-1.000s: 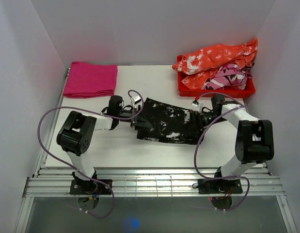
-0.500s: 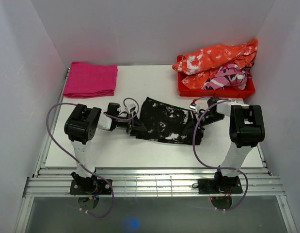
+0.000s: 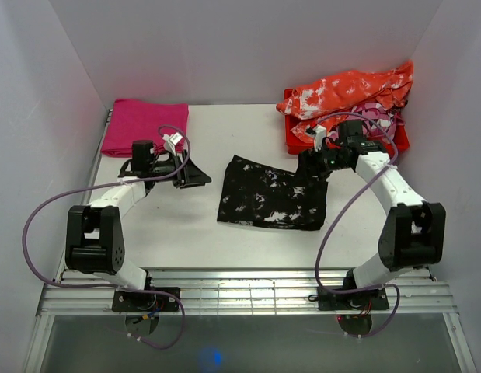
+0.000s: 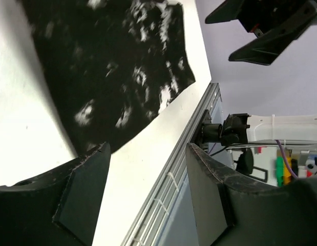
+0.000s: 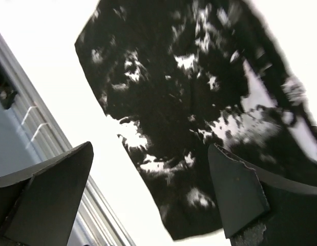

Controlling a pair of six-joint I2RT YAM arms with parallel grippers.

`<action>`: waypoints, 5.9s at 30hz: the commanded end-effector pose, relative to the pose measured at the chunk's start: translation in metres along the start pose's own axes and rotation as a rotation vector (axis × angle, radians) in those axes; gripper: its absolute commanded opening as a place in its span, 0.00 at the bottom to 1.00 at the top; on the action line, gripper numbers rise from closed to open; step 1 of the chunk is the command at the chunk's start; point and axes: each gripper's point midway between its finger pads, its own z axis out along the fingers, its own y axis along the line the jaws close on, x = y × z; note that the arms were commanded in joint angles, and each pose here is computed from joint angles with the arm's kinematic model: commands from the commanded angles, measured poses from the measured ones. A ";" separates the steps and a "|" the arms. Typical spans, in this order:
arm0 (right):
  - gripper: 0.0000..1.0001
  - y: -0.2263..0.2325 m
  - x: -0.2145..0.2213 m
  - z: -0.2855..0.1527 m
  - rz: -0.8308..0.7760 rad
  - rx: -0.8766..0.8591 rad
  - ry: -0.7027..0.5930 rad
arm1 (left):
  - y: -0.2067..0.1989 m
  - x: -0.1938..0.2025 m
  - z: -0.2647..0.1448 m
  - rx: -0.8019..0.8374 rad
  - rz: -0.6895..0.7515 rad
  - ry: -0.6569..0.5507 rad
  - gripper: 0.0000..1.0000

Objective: Fold and stack the trousers
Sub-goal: Neatly place the folded trousers to the corner

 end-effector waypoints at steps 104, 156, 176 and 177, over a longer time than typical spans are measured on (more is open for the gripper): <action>0.08 -0.053 0.068 0.046 0.577 0.320 -0.066 | 0.109 0.022 0.016 -0.418 -0.076 0.012 0.98; 0.23 -0.048 0.122 0.069 0.859 0.405 -0.057 | 0.140 0.077 0.004 -0.576 -0.279 -0.055 0.91; 0.08 -0.036 0.080 0.068 0.651 0.396 -0.094 | 0.145 0.084 0.038 -0.669 -0.153 0.100 0.49; 0.08 -0.034 0.074 0.069 0.626 0.397 -0.100 | 0.145 0.082 0.036 -0.682 -0.151 0.099 0.44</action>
